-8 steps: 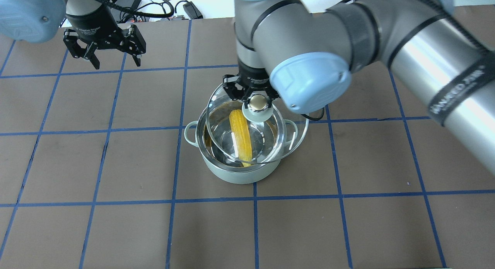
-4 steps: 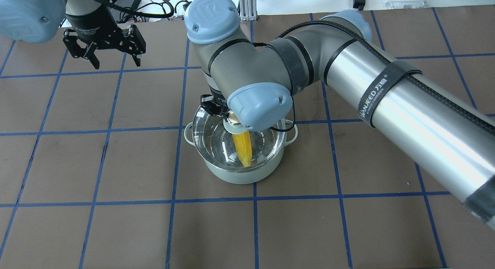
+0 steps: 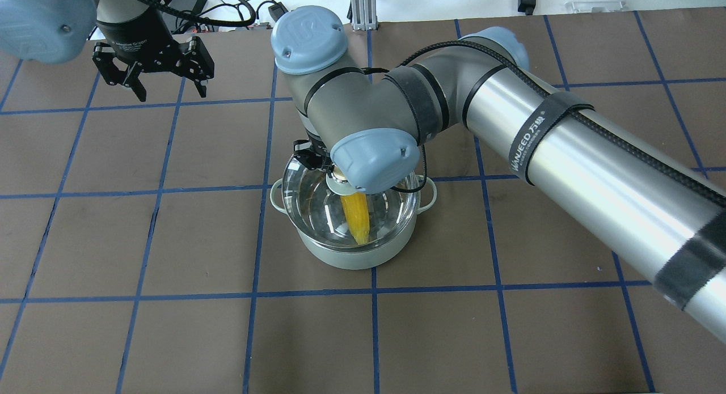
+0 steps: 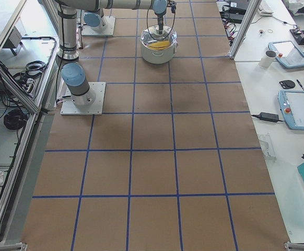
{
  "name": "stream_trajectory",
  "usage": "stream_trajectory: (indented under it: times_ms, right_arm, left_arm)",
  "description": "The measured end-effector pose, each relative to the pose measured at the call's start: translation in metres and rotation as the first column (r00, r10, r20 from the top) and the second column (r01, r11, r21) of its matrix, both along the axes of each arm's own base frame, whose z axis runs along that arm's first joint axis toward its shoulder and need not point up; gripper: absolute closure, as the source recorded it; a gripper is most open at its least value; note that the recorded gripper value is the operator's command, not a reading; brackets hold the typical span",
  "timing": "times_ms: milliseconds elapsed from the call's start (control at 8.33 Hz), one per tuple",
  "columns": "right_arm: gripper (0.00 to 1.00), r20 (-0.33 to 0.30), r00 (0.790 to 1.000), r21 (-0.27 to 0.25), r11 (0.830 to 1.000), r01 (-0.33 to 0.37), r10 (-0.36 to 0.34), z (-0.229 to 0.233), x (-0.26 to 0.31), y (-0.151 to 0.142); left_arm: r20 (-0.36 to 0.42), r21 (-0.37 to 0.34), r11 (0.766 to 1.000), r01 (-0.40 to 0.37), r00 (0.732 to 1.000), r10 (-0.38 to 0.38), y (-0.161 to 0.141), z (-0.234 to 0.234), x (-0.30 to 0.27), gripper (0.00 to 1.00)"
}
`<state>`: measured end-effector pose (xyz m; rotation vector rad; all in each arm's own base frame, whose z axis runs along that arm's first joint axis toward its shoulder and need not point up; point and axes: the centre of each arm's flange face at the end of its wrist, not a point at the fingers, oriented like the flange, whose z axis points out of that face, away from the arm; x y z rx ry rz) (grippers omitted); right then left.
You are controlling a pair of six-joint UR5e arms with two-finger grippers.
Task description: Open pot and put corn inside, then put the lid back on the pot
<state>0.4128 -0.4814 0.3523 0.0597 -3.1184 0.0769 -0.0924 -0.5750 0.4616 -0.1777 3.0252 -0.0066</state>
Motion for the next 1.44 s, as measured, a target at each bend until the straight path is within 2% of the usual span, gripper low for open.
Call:
stream_trajectory:
  times_ms: [1440]
  right_arm:
    - [0.89, -0.029, 1.0, 0.005, 1.0, -0.002, 0.002, -0.0092, -0.004, 0.0026]
  left_arm:
    - [0.024, -0.011, 1.0, 0.007, 1.0, -0.006, 0.0001, 0.0019, 0.0005, 0.0]
